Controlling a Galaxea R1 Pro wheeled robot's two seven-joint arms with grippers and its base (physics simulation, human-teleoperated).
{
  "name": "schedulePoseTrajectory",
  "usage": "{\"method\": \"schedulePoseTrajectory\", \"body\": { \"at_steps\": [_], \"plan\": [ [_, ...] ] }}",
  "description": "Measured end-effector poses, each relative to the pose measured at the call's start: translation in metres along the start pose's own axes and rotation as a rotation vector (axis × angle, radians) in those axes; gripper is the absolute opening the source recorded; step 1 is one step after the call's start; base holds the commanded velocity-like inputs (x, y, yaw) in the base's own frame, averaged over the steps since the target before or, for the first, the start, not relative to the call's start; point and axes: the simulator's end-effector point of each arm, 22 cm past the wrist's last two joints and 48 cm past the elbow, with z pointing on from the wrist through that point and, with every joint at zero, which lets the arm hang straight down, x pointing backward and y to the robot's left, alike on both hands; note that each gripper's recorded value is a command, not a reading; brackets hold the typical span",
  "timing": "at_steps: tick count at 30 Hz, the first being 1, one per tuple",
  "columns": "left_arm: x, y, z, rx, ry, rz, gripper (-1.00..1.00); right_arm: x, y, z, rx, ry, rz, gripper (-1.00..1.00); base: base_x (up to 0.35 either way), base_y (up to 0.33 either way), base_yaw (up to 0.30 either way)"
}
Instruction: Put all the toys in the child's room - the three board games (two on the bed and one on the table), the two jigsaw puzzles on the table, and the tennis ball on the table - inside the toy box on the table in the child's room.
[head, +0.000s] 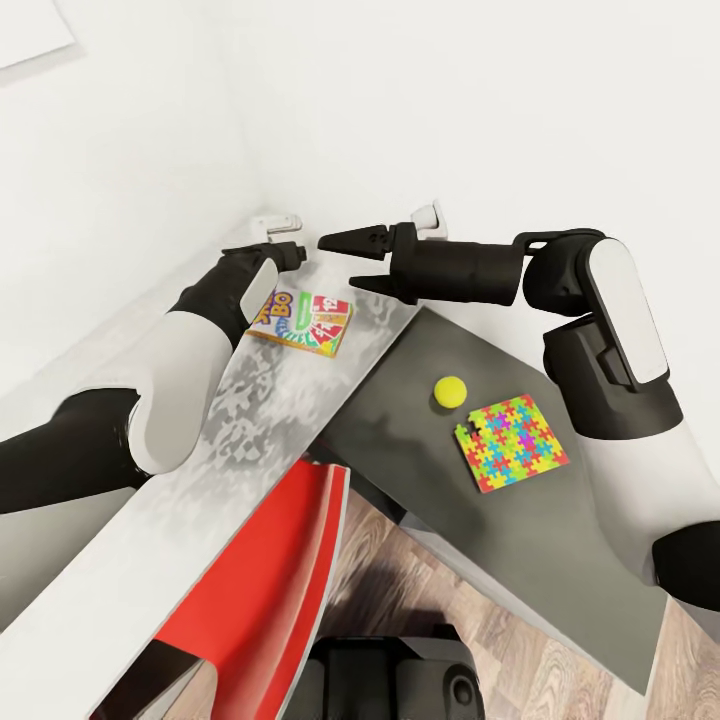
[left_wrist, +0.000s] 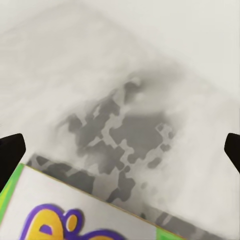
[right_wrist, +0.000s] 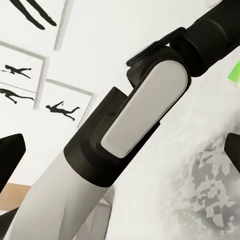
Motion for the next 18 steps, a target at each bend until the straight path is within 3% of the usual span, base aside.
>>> {"method": "schedulePoseTrajectory", "body": {
  "at_steps": [18],
  "plan": [
    [0.0067,0.0014,0.0038,-0.004,0.007,0.001,1.00,0.0024,-0.0034,0.0038,-0.003,0.003,0.009,1.00,0.000,0.000,0.000]
  ]
}}
